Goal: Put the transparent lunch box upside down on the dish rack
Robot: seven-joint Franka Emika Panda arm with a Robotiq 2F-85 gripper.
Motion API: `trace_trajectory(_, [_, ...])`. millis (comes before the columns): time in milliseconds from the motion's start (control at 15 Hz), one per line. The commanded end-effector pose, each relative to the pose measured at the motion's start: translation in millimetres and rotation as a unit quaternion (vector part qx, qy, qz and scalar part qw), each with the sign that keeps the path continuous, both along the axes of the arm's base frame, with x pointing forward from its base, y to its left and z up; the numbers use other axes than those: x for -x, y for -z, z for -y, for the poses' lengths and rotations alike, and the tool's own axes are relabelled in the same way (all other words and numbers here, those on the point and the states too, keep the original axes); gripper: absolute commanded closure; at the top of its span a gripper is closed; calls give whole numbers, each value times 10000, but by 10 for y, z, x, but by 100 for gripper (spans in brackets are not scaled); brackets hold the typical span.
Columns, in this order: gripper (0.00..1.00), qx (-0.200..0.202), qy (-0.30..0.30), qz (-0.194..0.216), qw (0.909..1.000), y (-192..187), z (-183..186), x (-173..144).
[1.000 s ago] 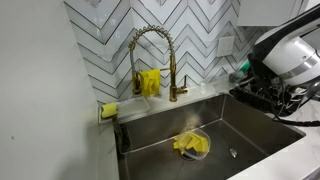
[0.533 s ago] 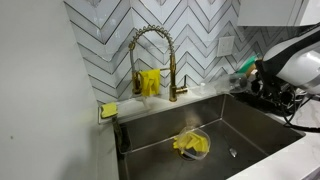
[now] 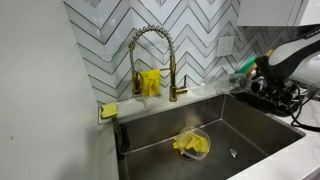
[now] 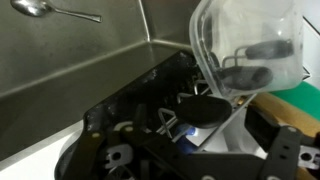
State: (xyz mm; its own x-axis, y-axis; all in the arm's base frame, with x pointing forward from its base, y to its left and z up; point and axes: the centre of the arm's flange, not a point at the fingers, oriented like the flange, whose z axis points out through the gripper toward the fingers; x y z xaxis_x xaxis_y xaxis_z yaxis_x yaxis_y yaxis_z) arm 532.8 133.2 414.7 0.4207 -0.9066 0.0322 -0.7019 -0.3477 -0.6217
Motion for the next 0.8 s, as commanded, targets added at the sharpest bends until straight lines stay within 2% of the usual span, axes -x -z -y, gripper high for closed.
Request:
trace_trajectory(0, [0,169,-178,-278,9993,-336,-187,181])
trace_trajectory(200, [0,348,-340,-688,9964,-486,-282,283])
trace_trajectory(333, [0,630,-508,-952,9922,-635,-376,367])
trace_trajectory(533, [0,1409,-1025,-1338,9756,-942,-536,525])
trace_trajectory(733, [0,2219,-1371,-1430,9547,-1327,-714,663])
